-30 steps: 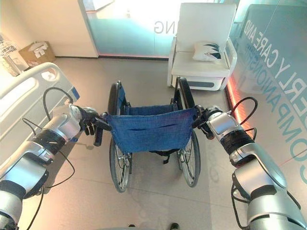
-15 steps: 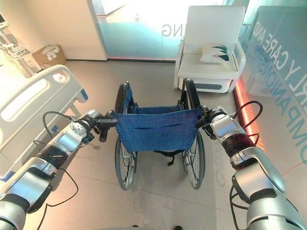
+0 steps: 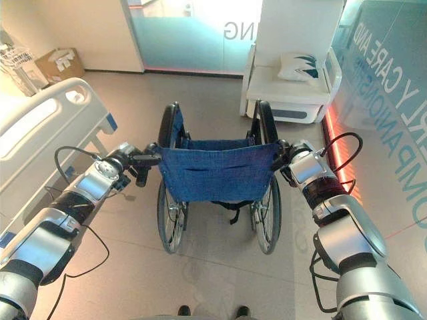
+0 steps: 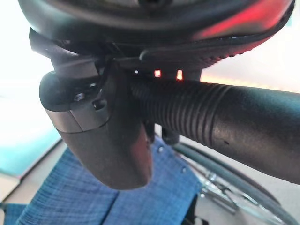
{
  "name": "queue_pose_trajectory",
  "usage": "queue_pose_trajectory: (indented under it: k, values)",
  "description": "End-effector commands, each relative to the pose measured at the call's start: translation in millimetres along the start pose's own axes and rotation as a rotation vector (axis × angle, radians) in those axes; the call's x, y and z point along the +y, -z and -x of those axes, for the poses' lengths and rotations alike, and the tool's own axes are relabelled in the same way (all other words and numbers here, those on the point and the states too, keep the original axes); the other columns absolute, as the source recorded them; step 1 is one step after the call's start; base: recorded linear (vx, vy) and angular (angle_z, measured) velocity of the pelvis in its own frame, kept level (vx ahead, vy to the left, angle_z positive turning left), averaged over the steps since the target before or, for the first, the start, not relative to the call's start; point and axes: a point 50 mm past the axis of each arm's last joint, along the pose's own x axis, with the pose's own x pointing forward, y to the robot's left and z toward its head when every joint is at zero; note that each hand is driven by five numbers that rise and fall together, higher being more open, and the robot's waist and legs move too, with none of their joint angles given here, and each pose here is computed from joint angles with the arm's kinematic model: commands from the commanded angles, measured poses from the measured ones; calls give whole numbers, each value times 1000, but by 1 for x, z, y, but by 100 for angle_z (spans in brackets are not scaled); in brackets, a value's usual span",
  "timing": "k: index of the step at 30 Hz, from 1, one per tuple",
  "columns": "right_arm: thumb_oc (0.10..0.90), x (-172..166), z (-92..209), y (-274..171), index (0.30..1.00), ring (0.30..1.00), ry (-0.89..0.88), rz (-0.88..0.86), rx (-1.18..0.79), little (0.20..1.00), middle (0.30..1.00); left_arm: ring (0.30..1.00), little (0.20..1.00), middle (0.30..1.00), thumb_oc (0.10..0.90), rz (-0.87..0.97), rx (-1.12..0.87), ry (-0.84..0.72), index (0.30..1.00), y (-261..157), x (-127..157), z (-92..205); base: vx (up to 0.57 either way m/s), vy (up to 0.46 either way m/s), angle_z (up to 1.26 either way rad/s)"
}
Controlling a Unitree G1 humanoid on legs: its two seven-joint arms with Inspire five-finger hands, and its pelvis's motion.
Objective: Push the wheelchair next to the bed
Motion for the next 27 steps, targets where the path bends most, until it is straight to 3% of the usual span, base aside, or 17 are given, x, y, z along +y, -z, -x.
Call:
queue_pose_trajectory:
  k: [1, 7, 15, 27]
  values:
    - [400, 2, 23, -72, 300, 300, 22, 54, -389, 300, 300, 300, 300, 300, 400, -105, -54, 107, 300, -14, -18, -3, 43, 125, -11]
    - [400, -11, 28, -65, 300, 300, -5, 73, -437, 300, 300, 300, 300, 300, 400, -97, -98, 72, 300, -23, -9, -1, 295, -61, 10]
    - [400, -39, 32, -66, 300, 300, -8, 96, -438, 300, 300, 300, 300, 300, 400, -42, -152, 57, 300, -25, 5, 2, 344, -357, 59]
    - [400, -25, 24, -41, 300, 300, -45, 114, -390, 300, 300, 300, 300, 300, 400, -28, -143, 65, 300, 9, -34, 2, 341, -270, 25]
